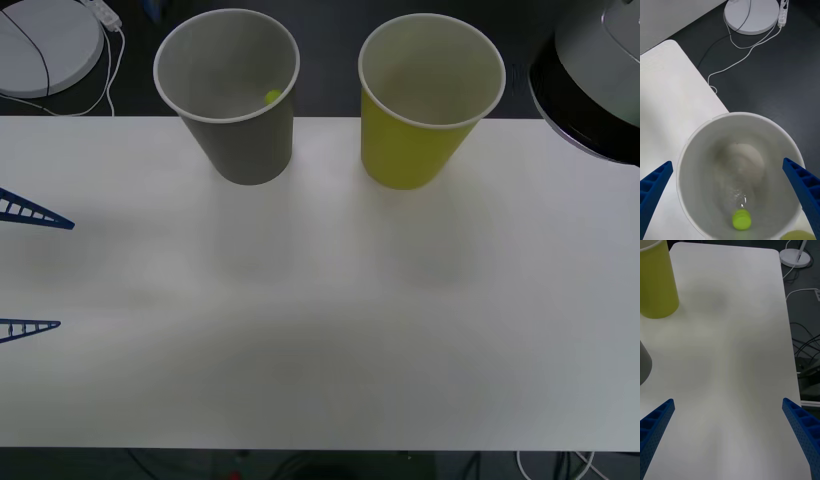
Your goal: Put the can into the green bin and the plastic bottle into the gray bin
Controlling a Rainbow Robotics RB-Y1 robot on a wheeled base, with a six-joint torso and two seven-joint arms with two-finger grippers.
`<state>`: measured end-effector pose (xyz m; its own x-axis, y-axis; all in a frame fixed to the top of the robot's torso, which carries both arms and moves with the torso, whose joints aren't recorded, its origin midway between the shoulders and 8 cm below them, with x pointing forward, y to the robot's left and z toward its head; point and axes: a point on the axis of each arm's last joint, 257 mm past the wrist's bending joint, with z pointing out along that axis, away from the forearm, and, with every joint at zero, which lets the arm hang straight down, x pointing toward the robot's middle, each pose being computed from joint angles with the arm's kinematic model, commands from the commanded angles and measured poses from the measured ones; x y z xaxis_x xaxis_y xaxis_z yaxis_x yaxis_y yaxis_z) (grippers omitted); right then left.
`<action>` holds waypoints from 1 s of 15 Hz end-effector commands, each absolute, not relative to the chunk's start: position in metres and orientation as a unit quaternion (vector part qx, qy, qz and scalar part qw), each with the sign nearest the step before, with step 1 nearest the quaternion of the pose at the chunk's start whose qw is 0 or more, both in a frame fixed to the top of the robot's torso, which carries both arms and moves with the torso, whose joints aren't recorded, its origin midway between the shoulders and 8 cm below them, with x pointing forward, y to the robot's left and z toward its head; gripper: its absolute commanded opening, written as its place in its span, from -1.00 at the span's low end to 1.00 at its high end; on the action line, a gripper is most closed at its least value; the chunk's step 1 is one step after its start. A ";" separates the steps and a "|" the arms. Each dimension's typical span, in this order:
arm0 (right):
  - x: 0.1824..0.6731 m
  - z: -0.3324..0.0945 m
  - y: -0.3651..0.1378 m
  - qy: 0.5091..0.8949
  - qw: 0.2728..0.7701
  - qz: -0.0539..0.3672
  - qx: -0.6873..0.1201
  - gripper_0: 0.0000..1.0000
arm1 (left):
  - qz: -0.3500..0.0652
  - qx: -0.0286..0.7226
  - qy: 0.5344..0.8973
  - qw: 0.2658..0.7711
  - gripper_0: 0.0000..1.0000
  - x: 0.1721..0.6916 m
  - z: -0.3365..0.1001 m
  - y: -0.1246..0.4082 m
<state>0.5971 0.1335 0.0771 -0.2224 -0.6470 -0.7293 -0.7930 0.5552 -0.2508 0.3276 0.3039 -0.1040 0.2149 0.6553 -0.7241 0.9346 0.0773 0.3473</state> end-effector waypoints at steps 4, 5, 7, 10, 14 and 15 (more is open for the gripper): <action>0.591 0.075 0.104 0.754 0.416 0.110 -0.496 1.00 | -0.167 0.658 0.604 0.417 1.00 0.328 -0.104 0.304; 0.589 0.075 0.100 0.751 0.417 0.114 -0.500 1.00 | -0.167 0.658 0.604 0.417 1.00 0.328 -0.104 0.304; 0.581 0.071 0.084 0.743 0.417 0.123 -0.509 1.00 | -0.167 0.658 0.604 0.417 1.00 0.328 -0.104 0.304; 0.566 0.064 0.063 0.728 0.419 0.133 -0.526 1.00 | -0.167 0.658 0.604 0.417 1.00 0.328 -0.104 0.304; 0.548 0.054 0.042 0.711 0.429 0.147 -0.537 1.00 | -0.167 0.658 0.604 0.417 1.00 0.328 -0.104 0.304; 0.543 0.049 0.036 0.707 0.433 0.150 -0.538 1.00 | -0.167 0.658 0.604 0.417 1.00 0.328 -0.104 0.304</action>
<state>0.5465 0.0398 0.0522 -0.0535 -0.6367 -0.7693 -0.8907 0.3788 -0.2515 0.3276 0.3039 -0.1040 0.2149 0.6553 -0.7241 0.9346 0.0773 0.3473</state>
